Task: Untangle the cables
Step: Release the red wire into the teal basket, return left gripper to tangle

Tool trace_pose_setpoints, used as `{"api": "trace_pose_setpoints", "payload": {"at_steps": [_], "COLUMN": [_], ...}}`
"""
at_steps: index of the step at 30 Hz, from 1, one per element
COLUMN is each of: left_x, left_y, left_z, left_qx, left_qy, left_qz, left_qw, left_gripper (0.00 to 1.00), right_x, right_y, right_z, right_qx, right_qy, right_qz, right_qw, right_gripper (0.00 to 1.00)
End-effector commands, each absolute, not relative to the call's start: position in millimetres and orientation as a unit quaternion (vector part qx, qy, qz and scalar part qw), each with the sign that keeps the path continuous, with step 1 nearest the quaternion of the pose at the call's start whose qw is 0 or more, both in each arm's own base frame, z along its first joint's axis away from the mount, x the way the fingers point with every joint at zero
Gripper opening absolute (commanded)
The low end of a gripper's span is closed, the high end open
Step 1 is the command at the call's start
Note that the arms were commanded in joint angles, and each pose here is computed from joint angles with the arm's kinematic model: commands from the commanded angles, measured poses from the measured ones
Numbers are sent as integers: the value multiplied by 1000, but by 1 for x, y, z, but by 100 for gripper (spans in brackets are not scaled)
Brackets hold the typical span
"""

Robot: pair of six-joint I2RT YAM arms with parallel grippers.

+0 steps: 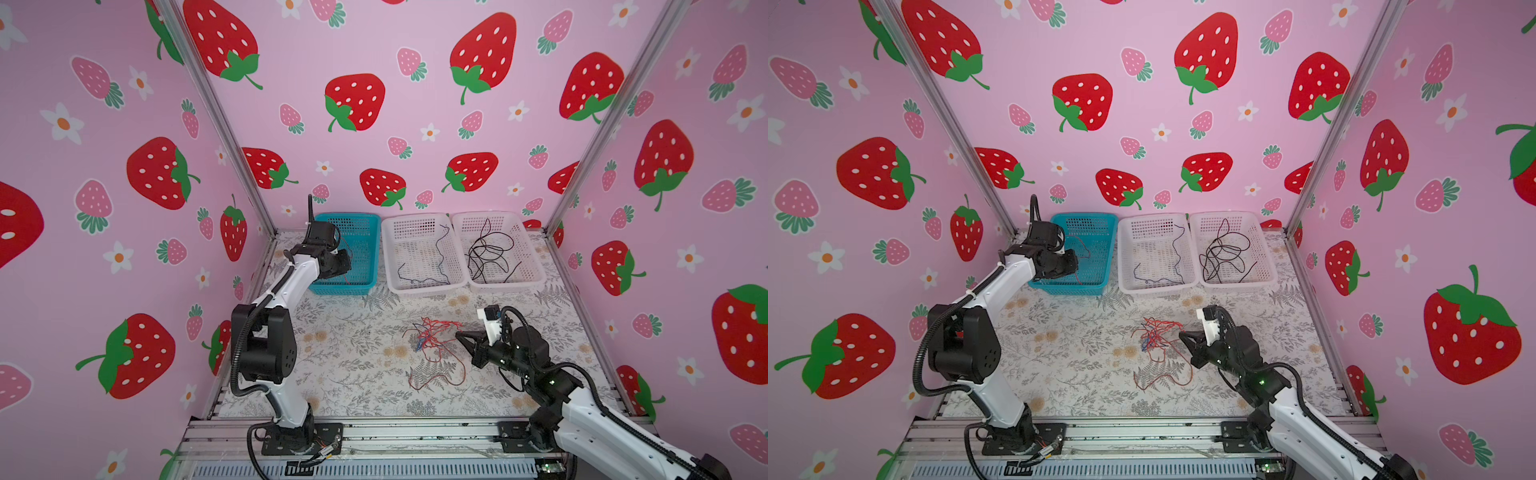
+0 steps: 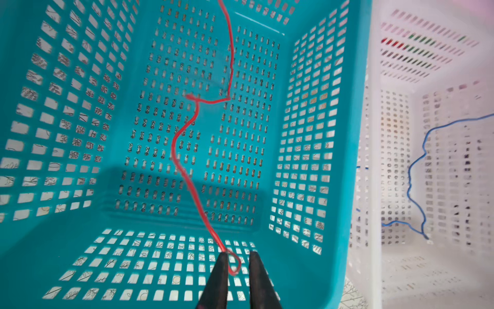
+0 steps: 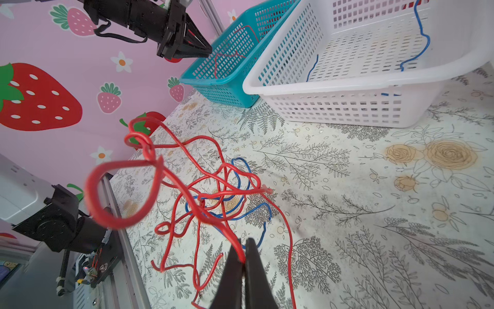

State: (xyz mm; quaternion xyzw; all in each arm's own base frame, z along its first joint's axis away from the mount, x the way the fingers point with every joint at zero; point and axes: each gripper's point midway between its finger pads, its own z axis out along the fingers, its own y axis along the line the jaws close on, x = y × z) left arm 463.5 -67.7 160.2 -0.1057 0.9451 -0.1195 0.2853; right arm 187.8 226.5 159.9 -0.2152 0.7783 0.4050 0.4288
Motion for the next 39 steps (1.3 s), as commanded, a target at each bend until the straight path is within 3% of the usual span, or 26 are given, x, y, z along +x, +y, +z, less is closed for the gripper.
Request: {"api": "trace_pose_setpoints", "payload": {"at_steps": [1,5,10,16,21,27,32,39], "left_x": [479,479,448,368,295,237,213,195], "left_y": [-63,-58,-70,-118,-160,-190,-215,-241], "left_z": [197,203,233,252,256,239,212,224], "left_qx": [-103,-103,-123,-110,-71,-34,3,57], "left_qy": [932,935,913,884,847,810,796,740], "left_qz": [-115,-98,-158,-273,-372,-449,-483,-551], "left_qw": [328,325,355,363,373,375,365,381], "left_gripper": [24,42,46,55,59,63,63,64], "right_x": [186,187,190,188,186,186,177,164], "right_y": [231,231,229,233,237,237,243,243], "right_z": [169,170,172,191,215,246,274,321], "right_qx": [-222,-221,-213,-192,-171,-151,-165,-175], "right_qy": [765,766,774,767,760,746,723,678], "right_qz": [419,417,408,439,472,496,529,571], "right_qw": [436,437,435,426,414,418,413,428], "right_gripper": [0,0,0,0,0,0,0,0]}}
